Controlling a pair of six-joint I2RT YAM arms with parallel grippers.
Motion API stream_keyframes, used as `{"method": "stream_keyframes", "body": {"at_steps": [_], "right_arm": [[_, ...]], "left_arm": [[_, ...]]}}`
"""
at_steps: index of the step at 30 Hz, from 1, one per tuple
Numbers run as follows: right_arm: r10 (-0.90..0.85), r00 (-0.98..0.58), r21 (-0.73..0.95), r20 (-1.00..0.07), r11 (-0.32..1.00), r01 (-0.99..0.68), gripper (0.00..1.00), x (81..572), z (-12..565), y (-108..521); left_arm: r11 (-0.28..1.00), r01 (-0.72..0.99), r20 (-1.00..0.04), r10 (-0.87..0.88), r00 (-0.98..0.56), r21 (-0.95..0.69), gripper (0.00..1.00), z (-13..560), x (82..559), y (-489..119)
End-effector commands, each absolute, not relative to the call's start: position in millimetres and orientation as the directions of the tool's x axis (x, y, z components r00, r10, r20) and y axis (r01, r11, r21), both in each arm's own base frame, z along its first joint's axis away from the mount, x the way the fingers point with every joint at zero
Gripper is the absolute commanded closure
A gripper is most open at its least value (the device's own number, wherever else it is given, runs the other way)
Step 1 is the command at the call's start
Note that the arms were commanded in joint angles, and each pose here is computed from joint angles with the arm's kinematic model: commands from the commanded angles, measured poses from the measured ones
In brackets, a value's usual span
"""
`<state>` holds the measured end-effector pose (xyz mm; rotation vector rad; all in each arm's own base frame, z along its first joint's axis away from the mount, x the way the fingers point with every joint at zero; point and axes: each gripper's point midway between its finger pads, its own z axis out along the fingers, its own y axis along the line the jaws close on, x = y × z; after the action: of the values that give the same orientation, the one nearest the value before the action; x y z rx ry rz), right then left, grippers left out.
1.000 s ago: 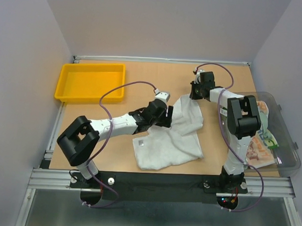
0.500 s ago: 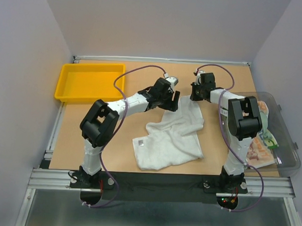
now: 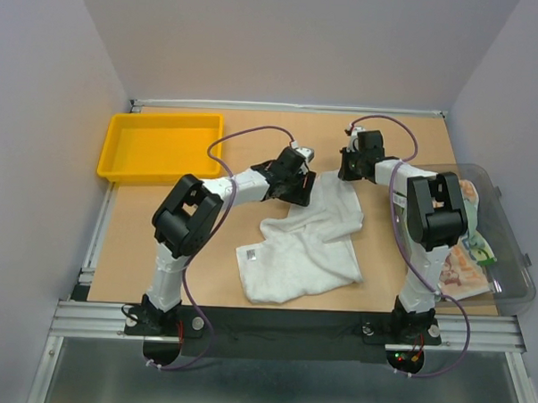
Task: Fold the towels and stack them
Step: Flatten out the crumpled towel
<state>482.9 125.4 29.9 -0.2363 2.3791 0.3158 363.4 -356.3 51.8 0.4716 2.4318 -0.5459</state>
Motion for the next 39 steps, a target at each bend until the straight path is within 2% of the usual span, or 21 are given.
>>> {"method": "stream_keyframes", "body": {"at_steps": [1, 3, 4, 5, 7, 10, 13, 18, 23, 28, 30, 31, 32, 34, 35, 38, 39], "right_arm": [[-0.080, -0.747, 0.183, -0.660, 0.947, -0.263, 0.99, 468.8, 30.4, 130.5], [-0.078, -0.746, 0.186, -0.661, 0.946, -0.264, 0.99, 468.9, 30.7, 131.1], [-0.077, -0.747, 0.187, -0.661, 0.947, -0.263, 0.99, 468.6, 30.9, 131.1], [-0.077, -0.748, 0.187, -0.660, 0.947, -0.263, 0.99, 468.1, 30.3, 131.0], [-0.076, -0.748, 0.188, -0.659, 0.947, -0.261, 0.99, 467.3, 30.7, 130.9], [-0.075, -0.744, 0.184, -0.664, 0.948, -0.260, 0.99, 467.2, 33.3, 130.1], [-0.071, -0.742, 0.158, -0.667, 0.960, -0.233, 0.99, 468.0, 33.8, 123.4], [0.023, -0.734, 0.137, -0.679, 0.986, -0.095, 0.99, 476.1, 41.0, 101.7], [0.090, -0.708, 0.099, -0.701, 0.995, 0.028, 0.99, 482.9, 50.8, 76.9], [0.135, -0.675, 0.082, -0.725, 0.991, 0.110, 0.99, 492.6, 62.0, 52.3], [0.135, -0.671, 0.077, -0.729, 0.990, 0.115, 0.99, 494.9, 64.0, 47.9], [0.129, -0.672, 0.073, -0.729, 0.991, 0.110, 0.99, 496.3, 63.5, 48.1], [0.124, -0.668, 0.078, -0.734, 0.992, 0.098, 0.99, 500.0, 66.5, 50.2], [0.115, -0.671, 0.097, -0.733, 0.993, 0.064, 0.99, 502.7, 67.7, 56.9], [0.111, -0.672, 0.105, -0.732, 0.993, 0.051, 0.99, 504.8, 67.5, 58.9], [0.095, -0.674, 0.120, -0.732, 0.993, 0.009, 0.88, 506.8, 69.1, 66.4], [0.082, -0.671, 0.116, -0.737, 0.993, -0.006, 0.79, 508.0, 71.6, 67.3]], "left_arm": [[0.833, 0.457, -0.624, 0.183, -0.760, -0.311, 0.30, 54.0, 363.2, -369.9], [0.833, 0.453, -0.615, 0.182, -0.767, -0.319, 0.36, 49.5, 360.7, -370.5], [0.834, 0.451, -0.611, 0.184, -0.770, -0.317, 0.46, 47.4, 359.2, -369.9], [0.836, 0.451, -0.616, 0.183, -0.767, -0.313, 0.51, 48.0, 359.9, -369.1], [0.839, 0.451, -0.630, 0.178, -0.756, -0.304, 0.55, 53.4, 361.8, -368.1], [0.869, 0.433, -0.658, 0.183, -0.731, -0.239, 0.75, 62.0, 370.2, -355.7], [0.915, 0.381, -0.701, 0.183, -0.689, -0.136, 0.84, 81.3, 385.0, -334.3], [0.984, 0.176, -0.765, 0.100, -0.636, -0.018, 0.87, 125.7, 410.0, -273.9], [0.998, -0.021, -0.807, 0.037, -0.589, 0.061, 0.87, 147.6, 435.7, -207.2], [0.992, -0.107, -0.827, -0.004, -0.562, 0.067, 0.87, 153.9, 455.0, -173.0], [0.993, -0.102, -0.831, -0.008, -0.556, 0.058, 0.84, 152.4, 462.5, -171.6], [0.995, -0.080, -0.831, -0.002, -0.556, 0.052, 0.78, 147.2, 467.7, -177.0], [0.996, -0.072, -0.835, -0.003, -0.550, 0.044, 0.65, 149.2, 472.6, -180.4], [0.998, -0.057, -0.832, 0.003, -0.555, 0.041, 0.49, 141.2, 480.7, -186.3], [0.998, -0.047, -0.834, 0.003, -0.552, 0.035, 0.32, 141.8, 485.1, -189.5], [0.999, -0.043, -0.831, -0.020, -0.556, 0.005, 0.17, 139.5, 494.1, -189.8], [0.999, -0.039, -0.828, -0.026, -0.560, -0.005, 0.12, 138.7, 494.4, -190.6]]}}
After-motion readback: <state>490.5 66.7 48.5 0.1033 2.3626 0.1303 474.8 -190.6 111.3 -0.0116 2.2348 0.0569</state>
